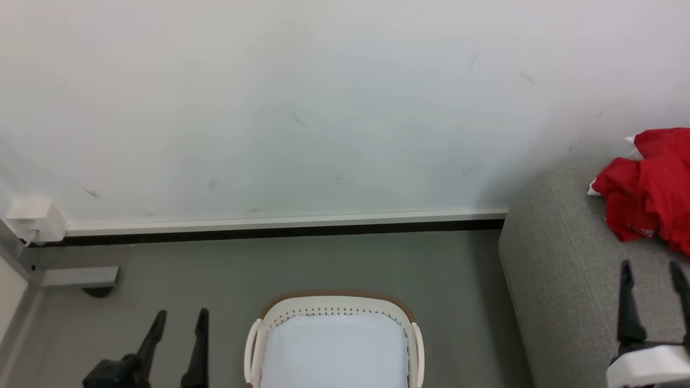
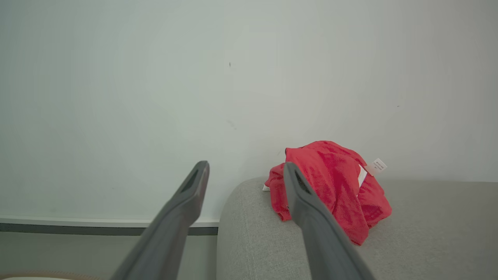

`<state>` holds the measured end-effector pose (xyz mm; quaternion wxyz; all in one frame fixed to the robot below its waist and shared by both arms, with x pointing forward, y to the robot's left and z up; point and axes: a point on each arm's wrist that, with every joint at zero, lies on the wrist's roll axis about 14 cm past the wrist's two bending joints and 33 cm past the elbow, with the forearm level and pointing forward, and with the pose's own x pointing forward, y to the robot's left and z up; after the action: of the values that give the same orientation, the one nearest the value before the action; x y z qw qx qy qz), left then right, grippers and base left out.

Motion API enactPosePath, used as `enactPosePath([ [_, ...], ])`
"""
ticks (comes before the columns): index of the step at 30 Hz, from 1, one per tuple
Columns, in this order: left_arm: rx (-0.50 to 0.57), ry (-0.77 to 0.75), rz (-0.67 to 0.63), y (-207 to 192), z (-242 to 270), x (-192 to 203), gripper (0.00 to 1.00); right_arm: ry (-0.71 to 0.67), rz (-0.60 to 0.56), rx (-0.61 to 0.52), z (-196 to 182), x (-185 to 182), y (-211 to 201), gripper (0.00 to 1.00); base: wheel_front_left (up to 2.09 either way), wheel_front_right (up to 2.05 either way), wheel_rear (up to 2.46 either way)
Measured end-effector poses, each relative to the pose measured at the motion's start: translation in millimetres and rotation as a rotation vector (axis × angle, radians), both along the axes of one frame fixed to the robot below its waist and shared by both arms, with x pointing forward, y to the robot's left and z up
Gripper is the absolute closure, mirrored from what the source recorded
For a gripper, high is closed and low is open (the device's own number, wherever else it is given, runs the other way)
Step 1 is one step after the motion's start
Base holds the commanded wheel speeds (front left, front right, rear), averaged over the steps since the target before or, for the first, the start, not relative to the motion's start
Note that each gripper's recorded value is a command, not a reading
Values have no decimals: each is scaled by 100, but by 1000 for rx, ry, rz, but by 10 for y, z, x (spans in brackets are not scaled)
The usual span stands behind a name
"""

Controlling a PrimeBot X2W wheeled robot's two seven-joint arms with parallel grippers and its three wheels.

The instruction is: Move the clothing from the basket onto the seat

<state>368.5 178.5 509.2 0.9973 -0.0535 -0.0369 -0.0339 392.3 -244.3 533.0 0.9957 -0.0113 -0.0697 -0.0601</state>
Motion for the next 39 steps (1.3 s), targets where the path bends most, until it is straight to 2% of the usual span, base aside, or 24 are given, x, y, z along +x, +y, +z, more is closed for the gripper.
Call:
enactPosePath([
  [10, 10, 40, 92, 278, -169, -285, 0, 75, 170, 83, -313, -204, 587, 0, 0, 0, 0],
  [13, -6, 65, 94, 267, -257, -321, 0, 113, 215, 98, -437, -262, 744, 0, 0, 0, 0],
  [20, 37, 74, 122, 343, -286, -325, 0, 168, 290, 118, -609, -345, 1008, 0, 0, 0, 0],
  [39, -8, 64, 79, 217, -272, -331, 0, 167, 275, 131, -610, -336, 961, 0, 0, 0, 0],
])
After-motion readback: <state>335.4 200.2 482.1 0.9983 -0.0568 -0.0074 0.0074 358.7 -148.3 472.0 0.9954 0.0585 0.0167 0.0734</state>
